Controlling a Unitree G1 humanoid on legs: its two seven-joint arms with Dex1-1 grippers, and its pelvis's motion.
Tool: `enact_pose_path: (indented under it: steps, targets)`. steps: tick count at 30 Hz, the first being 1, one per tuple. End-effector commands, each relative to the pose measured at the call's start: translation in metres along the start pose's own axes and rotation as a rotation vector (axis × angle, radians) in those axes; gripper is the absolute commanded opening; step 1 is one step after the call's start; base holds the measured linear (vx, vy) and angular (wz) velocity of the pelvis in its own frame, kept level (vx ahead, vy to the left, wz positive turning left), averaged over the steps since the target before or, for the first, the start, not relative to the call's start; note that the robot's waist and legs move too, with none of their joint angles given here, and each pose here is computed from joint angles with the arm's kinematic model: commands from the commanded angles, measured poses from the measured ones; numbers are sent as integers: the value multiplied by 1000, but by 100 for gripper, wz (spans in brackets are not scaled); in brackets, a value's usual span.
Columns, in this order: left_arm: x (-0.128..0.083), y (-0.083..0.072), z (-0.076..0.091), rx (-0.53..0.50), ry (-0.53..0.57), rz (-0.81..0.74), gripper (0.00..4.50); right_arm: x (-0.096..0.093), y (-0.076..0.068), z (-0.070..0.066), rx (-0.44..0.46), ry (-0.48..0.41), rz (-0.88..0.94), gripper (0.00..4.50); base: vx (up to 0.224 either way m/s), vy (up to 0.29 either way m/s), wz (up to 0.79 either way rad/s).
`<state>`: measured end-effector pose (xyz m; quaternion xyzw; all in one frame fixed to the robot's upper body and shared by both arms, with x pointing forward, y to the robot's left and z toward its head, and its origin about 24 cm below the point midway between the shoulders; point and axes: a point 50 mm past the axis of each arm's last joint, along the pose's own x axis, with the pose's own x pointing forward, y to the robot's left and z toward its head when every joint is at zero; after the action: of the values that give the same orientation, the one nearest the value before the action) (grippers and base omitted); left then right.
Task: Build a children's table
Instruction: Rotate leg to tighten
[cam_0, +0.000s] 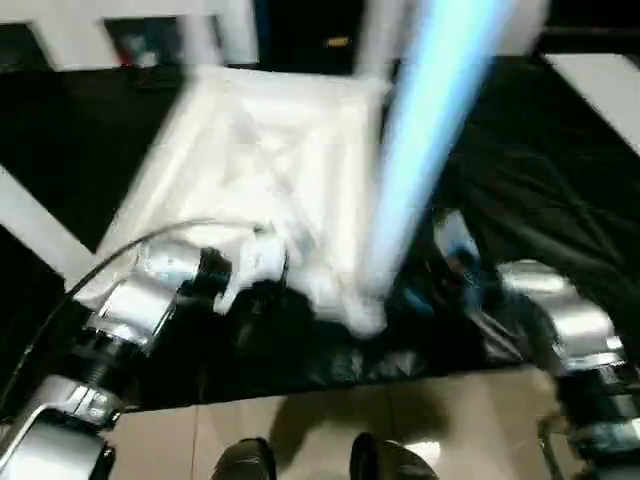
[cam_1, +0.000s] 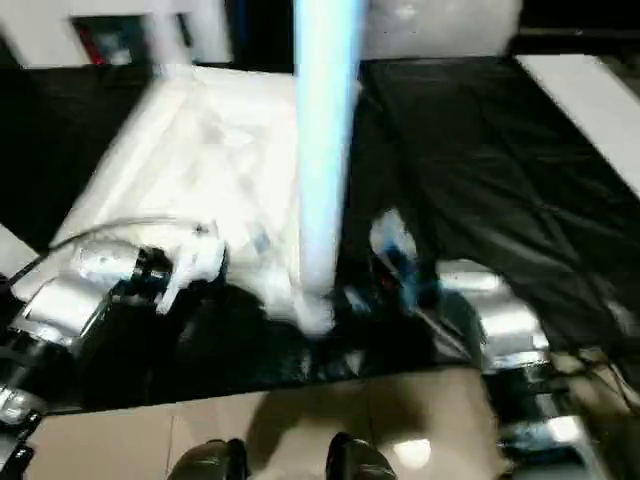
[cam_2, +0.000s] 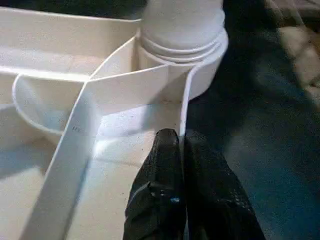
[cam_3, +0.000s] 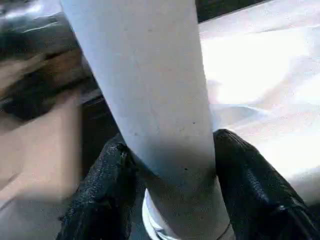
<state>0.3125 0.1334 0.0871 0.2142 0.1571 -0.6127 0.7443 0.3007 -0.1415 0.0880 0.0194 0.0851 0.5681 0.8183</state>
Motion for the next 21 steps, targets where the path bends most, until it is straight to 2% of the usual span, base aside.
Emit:
enact_pose_path:
  steps: [1, 3, 8, 9, 12, 15, 17, 19, 20, 21]
  targets:
    - [27, -6, 23, 5, -86, 24, 0, 29, 11, -8, 67, 11, -21, 200, -53, 17, -9]
    - [38, -5, 33, -60, -122, 101, 0, 44, 11, -8, 98, -21, -135, 200, 0, 0, 0]
    - [54, -2, 48, -149, -158, 235, 0, 65, 11, -5, 162, -47, -366, 200, 0, 0, 0]
    - [61, -2, 54, -181, -164, 295, 0, 77, 13, -1, 198, -74, -463, 200, 0, 0, 0]
    - [67, -1, 58, -194, -147, 356, 0, 88, 16, 4, 243, -107, -575, 200, 0, 0, 0]
    - [68, -4, 57, -179, -118, 363, 0, 89, 17, 7, 234, -141, -635, 200, 0, 0, 0]
    - [67, -5, 55, -169, -105, 359, 0, 86, 17, 8, 229, -160, -646, 256, 0, 0, 0]
    - [66, -5, 53, -163, -95, 359, 0, 83, 17, 8, 227, -173, -658, 270, 0, 0, 0]
    - [63, -6, 49, -157, -79, 360, 0, 78, 15, 8, 223, -188, -671, 272, 0, 0, 0]
    - [56, -6, 43, -150, -68, 353, 0, 67, 13, 8, 176, -190, -638, 299, 0, 0, 0]
